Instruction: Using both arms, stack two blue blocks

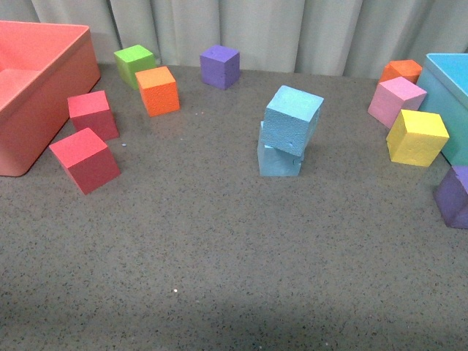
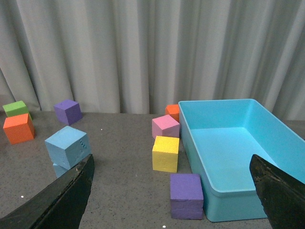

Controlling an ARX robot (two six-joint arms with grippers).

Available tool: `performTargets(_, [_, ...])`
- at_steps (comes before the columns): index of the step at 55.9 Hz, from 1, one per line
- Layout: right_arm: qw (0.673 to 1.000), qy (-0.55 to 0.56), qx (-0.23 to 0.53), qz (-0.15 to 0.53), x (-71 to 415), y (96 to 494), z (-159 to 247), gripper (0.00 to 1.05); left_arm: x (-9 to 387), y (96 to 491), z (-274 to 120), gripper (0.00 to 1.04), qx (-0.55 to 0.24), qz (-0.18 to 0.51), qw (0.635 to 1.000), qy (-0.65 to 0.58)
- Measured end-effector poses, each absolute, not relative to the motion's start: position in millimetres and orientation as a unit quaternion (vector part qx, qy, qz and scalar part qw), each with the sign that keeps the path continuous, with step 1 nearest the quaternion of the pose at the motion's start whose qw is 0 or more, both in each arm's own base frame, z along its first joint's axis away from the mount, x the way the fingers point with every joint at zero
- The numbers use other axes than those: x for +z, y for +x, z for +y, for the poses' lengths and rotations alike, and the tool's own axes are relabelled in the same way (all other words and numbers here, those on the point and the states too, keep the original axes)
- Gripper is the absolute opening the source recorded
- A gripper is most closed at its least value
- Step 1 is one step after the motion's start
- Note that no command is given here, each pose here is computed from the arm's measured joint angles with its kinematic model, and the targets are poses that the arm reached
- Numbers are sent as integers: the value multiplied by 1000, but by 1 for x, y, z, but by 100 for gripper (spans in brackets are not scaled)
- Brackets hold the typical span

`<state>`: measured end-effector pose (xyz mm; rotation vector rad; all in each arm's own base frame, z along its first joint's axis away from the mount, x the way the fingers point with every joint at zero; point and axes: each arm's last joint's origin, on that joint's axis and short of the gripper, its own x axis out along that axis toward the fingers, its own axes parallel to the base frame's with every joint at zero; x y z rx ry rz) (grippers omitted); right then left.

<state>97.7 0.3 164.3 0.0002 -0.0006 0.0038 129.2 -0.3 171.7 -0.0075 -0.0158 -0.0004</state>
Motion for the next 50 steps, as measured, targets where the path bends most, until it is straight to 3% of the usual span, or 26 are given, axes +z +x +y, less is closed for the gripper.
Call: performTargets(50, [1000, 0, 2, 0, 164, 98, 0, 95, 169, 99, 0, 4, -1, 2, 1000, -3])
